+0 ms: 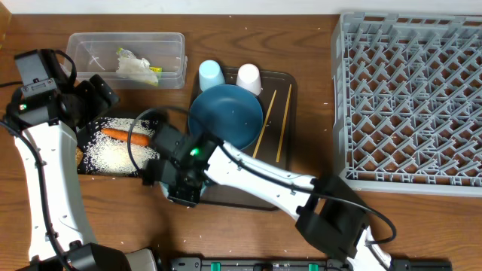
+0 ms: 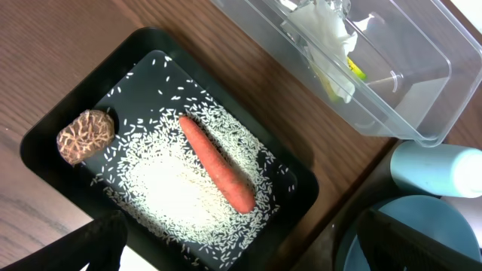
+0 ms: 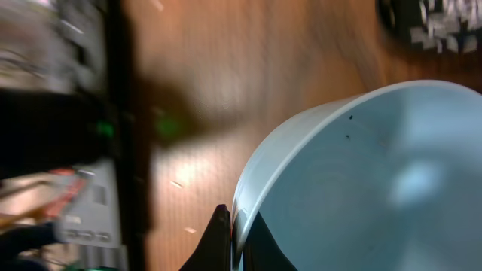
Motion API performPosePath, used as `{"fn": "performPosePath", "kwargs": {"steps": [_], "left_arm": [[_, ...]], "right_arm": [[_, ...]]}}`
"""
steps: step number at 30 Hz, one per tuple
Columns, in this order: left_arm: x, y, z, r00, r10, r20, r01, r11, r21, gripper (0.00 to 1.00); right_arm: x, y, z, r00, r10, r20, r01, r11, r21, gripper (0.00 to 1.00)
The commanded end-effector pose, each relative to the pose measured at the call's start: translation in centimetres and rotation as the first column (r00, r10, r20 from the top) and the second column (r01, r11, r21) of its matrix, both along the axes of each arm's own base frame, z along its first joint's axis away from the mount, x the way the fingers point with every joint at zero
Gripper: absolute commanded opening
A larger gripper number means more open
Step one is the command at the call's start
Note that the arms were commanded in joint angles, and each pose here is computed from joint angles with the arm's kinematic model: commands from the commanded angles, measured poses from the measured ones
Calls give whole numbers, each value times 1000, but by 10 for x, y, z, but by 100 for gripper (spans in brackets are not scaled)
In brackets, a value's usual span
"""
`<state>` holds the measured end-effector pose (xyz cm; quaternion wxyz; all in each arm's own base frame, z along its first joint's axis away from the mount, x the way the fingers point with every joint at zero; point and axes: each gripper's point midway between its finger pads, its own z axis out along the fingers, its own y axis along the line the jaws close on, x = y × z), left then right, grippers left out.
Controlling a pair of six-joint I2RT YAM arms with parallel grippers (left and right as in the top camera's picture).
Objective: Sort waste into correct bins and load items into the dishwasher rack
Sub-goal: 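Carry the bowl right and set it upside down in the dish rack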
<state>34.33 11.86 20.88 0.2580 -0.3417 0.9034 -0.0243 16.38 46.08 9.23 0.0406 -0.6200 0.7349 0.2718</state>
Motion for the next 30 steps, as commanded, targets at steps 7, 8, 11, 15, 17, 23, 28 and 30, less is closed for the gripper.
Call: {"fn": "performPosePath", "kwargs": {"steps": [7,8,11,15,17,23,28,30], "left_arm": [[1,3,8,1000,11,20,-11,1000,9,98],[1,3,8,1000,11,20,-11,1000,9,98],[1,3,8,1000,11,20,-11,1000,9,98],[1,3,8,1000,11,20,-11,1000,9,98],[1,3,8,1000,11,20,-11,1000,9,98],[1,3,8,1000,11,20,-11,1000,9,98],[1,3,8,1000,11,20,-11,1000,9,98],[1,3,8,1000,11,20,-11,1000,9,98]], "right_arm": [[43,-6,54,945,-88,-315,154,969,191,1],[54,-11,57,941,-117,-317,184,964,191,1],[84,-27,67,933,-182,-312,253,946,205,1],[123,-56,98,919,-256,-300,339,902,267,1],[141,-74,119,913,-286,-291,374,872,315,1],[184,-135,177,879,-369,-303,472,767,434,1],[223,-193,192,791,-485,-373,611,661,437,1],[241,-221,189,742,-546,-388,670,612,421,1]]}}
